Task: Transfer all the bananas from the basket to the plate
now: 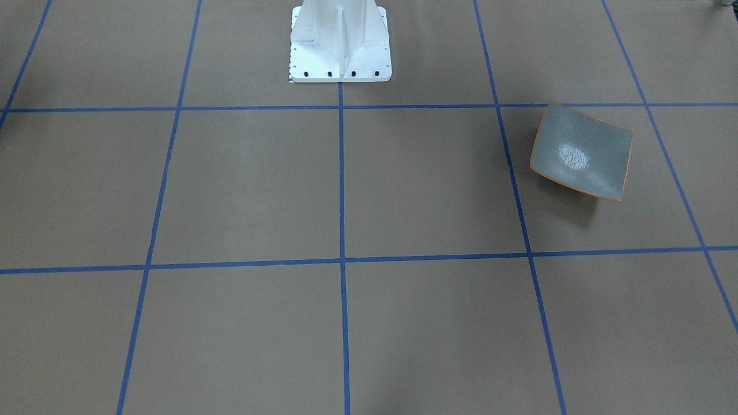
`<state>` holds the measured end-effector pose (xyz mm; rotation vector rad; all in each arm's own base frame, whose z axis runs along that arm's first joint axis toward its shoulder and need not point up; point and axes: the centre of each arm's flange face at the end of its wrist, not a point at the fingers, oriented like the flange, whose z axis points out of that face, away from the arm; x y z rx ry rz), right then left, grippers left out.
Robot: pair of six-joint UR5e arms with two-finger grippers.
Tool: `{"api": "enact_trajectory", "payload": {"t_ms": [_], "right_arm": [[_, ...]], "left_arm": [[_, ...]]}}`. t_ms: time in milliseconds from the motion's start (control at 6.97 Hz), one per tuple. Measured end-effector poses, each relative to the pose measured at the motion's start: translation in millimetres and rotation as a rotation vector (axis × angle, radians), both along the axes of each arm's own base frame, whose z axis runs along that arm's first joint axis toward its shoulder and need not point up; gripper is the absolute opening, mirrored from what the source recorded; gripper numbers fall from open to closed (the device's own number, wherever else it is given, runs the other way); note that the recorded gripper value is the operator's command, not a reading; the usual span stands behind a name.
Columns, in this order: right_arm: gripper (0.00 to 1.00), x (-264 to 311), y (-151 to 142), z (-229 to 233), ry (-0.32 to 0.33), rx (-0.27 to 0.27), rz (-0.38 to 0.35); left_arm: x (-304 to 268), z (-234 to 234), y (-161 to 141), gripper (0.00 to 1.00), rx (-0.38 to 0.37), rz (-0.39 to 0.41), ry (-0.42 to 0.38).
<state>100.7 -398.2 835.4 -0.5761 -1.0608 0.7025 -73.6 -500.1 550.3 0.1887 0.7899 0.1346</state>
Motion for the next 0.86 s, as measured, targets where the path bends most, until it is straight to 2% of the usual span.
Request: {"api": "enact_trajectory", "payload": {"t_ms": [144, 287, 861], "right_arm": [[0.07, 0.0, -1.4, -0.7, 0.0, 0.001, 0.0], [0.0, 0.0, -1.7, -0.8, 0.001, 0.0, 0.0], [0.0, -0.1, -1.4, -2.1, 0.001, 0.0, 0.002]], "left_arm": [[0.8, -2.4, 0.6, 1.0, 0.002, 0.001, 0.011], [1.1, -3.6, 0.7, 1.0, 0.001, 0.001, 0.016], [1.4, -3.4, 0.8, 1.0, -0.005, -0.003, 0.021]]}}
